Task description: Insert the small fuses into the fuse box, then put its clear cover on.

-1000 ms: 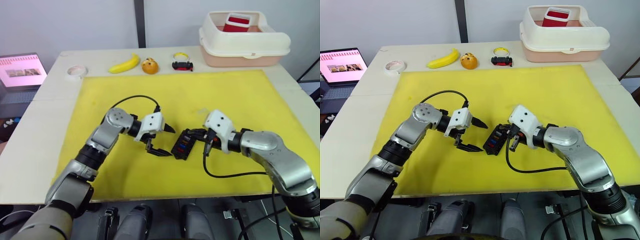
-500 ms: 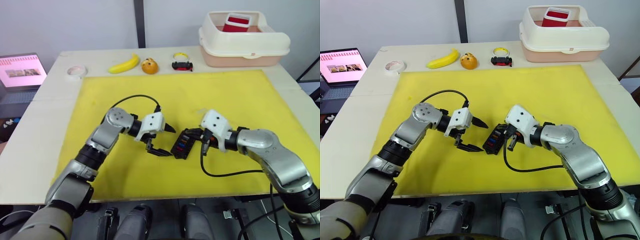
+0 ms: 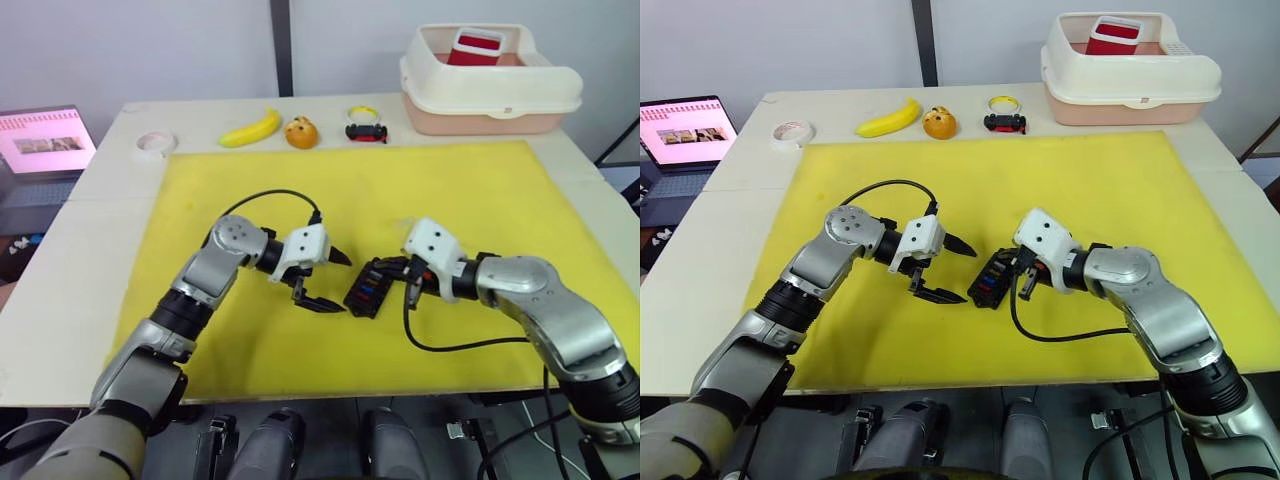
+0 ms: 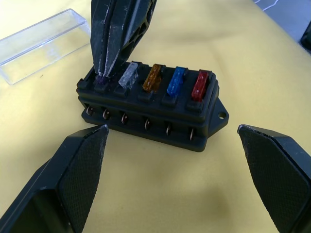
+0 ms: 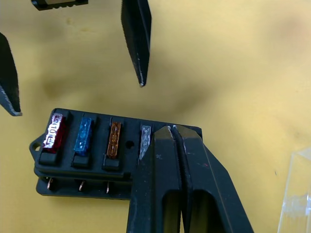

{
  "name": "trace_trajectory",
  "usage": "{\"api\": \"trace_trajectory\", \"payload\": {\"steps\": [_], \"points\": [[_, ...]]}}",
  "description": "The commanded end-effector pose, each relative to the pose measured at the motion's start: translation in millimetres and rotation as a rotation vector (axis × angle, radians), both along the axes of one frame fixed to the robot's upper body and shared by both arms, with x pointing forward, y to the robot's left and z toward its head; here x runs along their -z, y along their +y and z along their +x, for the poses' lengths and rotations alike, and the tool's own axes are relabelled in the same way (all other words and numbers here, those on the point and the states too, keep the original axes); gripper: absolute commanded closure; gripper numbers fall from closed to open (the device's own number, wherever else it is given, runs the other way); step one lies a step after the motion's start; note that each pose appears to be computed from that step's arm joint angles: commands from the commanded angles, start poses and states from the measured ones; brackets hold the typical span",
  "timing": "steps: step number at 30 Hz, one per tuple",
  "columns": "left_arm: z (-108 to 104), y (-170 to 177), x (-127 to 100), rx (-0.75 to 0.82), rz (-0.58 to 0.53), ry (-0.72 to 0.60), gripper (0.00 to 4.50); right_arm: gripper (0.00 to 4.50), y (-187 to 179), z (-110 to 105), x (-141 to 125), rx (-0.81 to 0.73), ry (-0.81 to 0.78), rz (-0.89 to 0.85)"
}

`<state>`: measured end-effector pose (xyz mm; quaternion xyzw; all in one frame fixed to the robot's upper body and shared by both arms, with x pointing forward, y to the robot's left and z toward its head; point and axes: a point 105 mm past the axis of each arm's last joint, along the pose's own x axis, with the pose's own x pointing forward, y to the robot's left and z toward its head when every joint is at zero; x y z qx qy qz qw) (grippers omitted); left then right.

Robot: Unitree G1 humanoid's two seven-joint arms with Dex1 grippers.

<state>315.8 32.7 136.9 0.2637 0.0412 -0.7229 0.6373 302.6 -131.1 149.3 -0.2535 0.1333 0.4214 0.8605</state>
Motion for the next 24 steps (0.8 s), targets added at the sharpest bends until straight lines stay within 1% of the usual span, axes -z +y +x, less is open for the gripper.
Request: {"api": "trace_trajectory", "payload": {"steps": [1, 7, 14, 16, 20, 24], "points": [[-1, -2, -9, 0.008, -0.021, -0.028, 0.0, 4.45, -13, 2, 13, 0.057, 0.064, -0.029], [-1, -2, -9, 0.006, -0.021, -0.029, 0.0, 4.45, -10, -5, 23, 0.045, 0.125, -0.033], [-2, -2, -9, 0.007, -0.02, -0.028, 0.0, 4.45, -20, -6, 35, 0.096, 0.187, -0.038], [-2, -1, -9, 0.006, -0.02, -0.029, 0.0, 4.45, -18, -6, 29, 0.087, 0.175, -0.021], [0, 1, -10, 0.001, -0.019, -0.031, 0.0, 4.45, -12, -1, -1, 0.07, 0.1, 0.066], [0, 1, -10, -0.003, -0.022, -0.031, 0.0, 4.45, -6, -6, -19, 0.029, 0.061, 0.089]]}}
